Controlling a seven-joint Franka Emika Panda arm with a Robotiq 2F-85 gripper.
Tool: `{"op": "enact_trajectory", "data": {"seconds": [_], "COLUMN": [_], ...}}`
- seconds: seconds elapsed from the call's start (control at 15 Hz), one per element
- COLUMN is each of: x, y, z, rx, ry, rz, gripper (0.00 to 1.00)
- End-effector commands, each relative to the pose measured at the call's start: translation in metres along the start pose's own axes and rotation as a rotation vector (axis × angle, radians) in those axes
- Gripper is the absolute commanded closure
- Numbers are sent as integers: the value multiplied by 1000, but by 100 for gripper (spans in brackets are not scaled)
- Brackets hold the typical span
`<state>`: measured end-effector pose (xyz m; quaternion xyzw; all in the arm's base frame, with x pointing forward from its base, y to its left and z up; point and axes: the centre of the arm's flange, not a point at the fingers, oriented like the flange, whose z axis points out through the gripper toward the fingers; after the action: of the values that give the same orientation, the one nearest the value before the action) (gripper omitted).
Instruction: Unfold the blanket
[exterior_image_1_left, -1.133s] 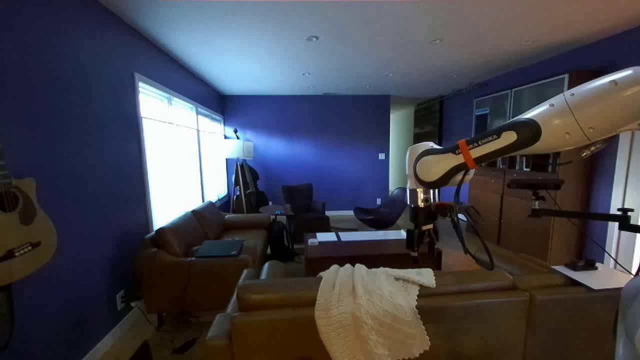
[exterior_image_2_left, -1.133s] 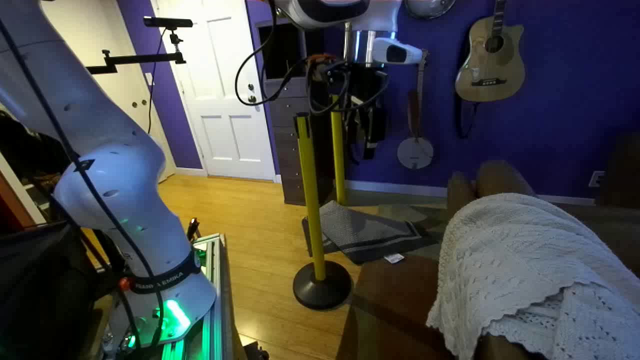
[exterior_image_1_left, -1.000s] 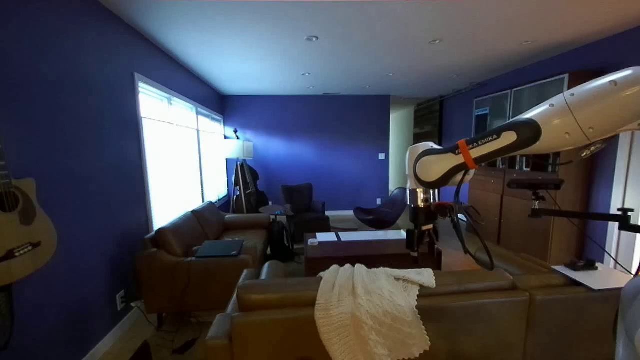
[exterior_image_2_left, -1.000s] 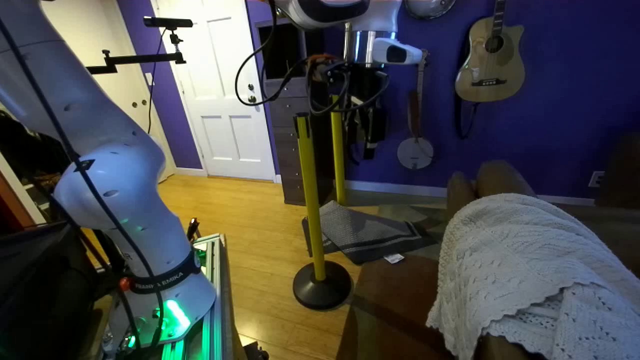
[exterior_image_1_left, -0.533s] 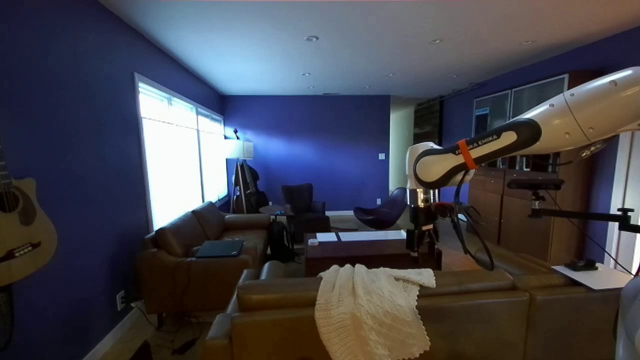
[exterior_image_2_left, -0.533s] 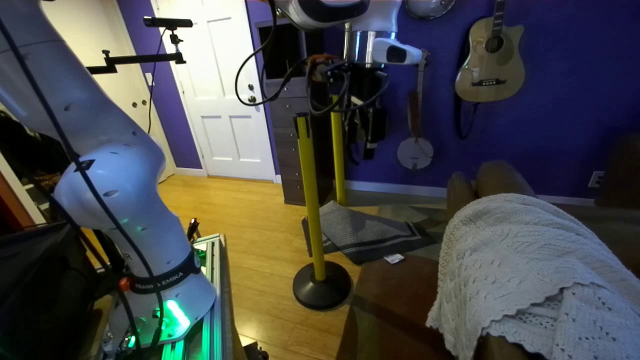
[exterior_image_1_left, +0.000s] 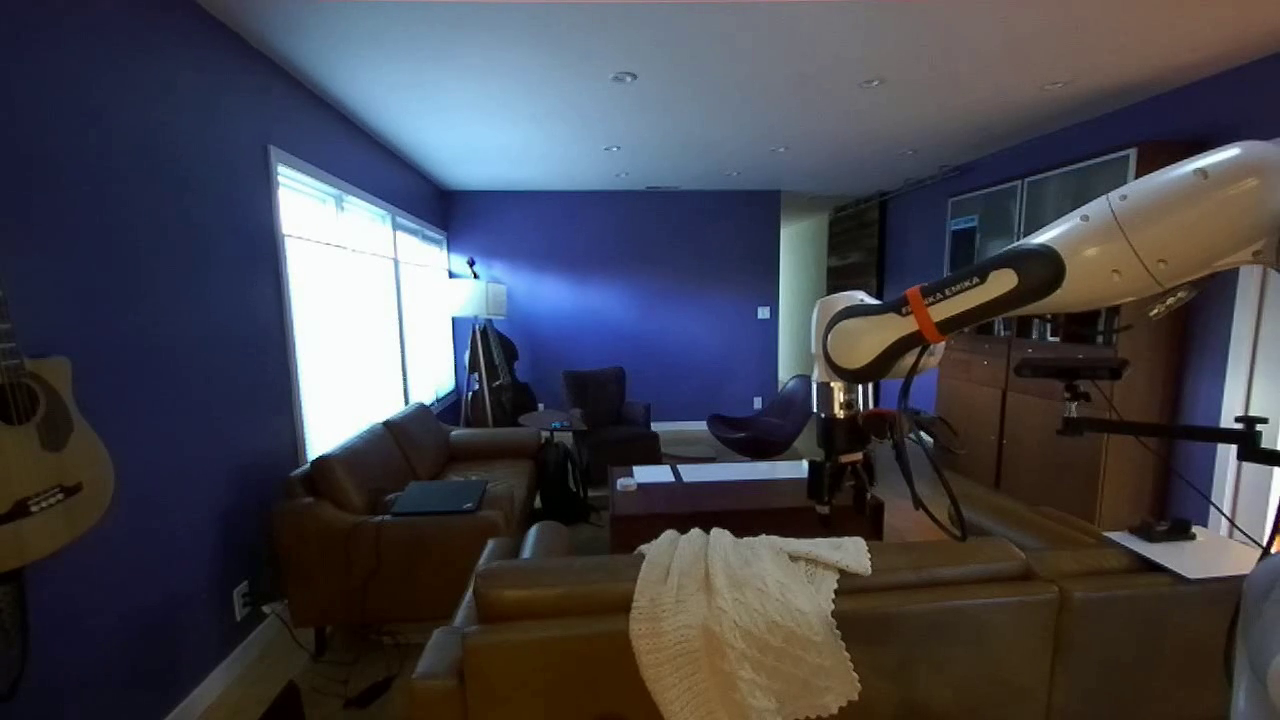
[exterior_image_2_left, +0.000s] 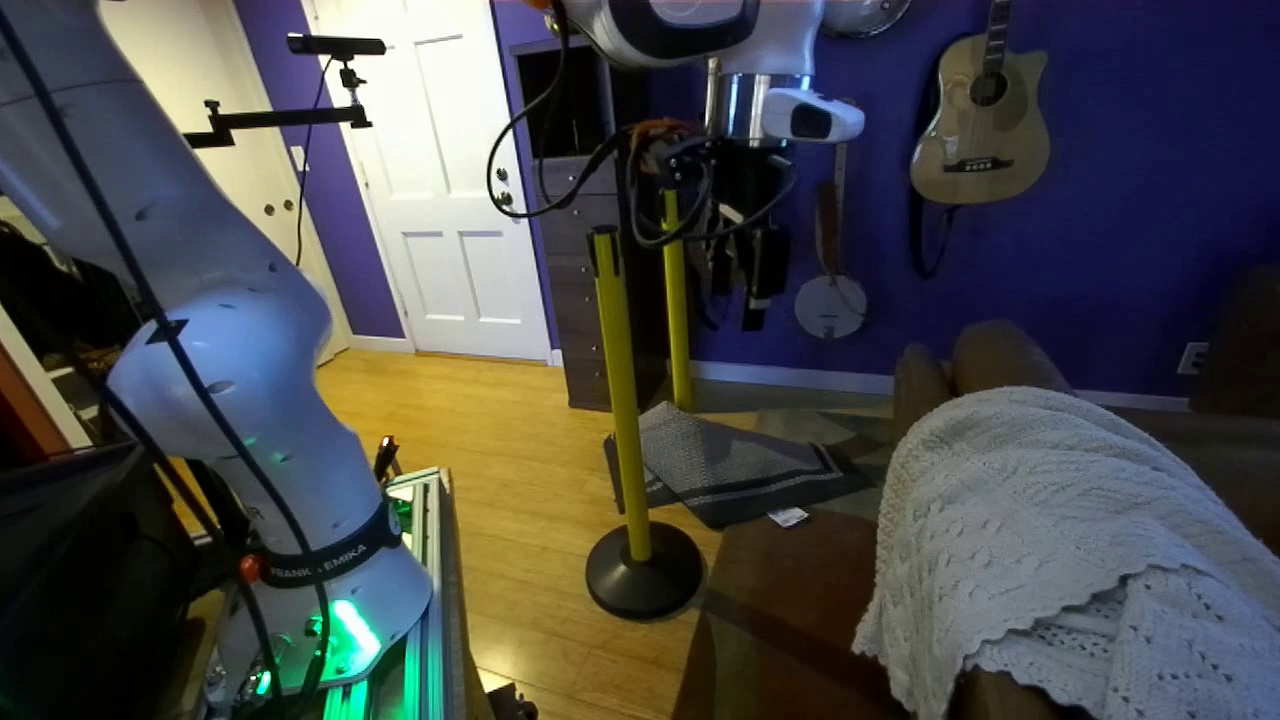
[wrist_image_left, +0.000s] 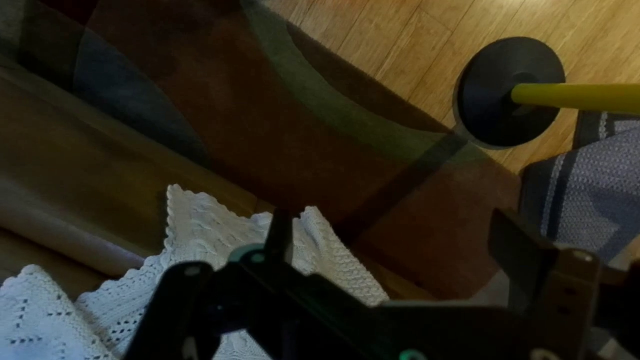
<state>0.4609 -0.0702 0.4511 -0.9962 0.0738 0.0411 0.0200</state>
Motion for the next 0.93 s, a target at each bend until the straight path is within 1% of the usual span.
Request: {"op": "enact_trajectory", "data": {"seconds": [0.0,0.13,0.27,0.47,0.6,0.73,0.87], "x": [41,61,84,115,135,155,175], "y": [29,47,63,79,85,87,88], "z": [15,27,41,63,79,95,110], "rx": [59,94,129,178,177,156,143], "ry": [21,55,115,192,246,297,321], "rz": [63,111,163,183,163,131,118], "gripper": [0,0,0,0,0,0,0]}}
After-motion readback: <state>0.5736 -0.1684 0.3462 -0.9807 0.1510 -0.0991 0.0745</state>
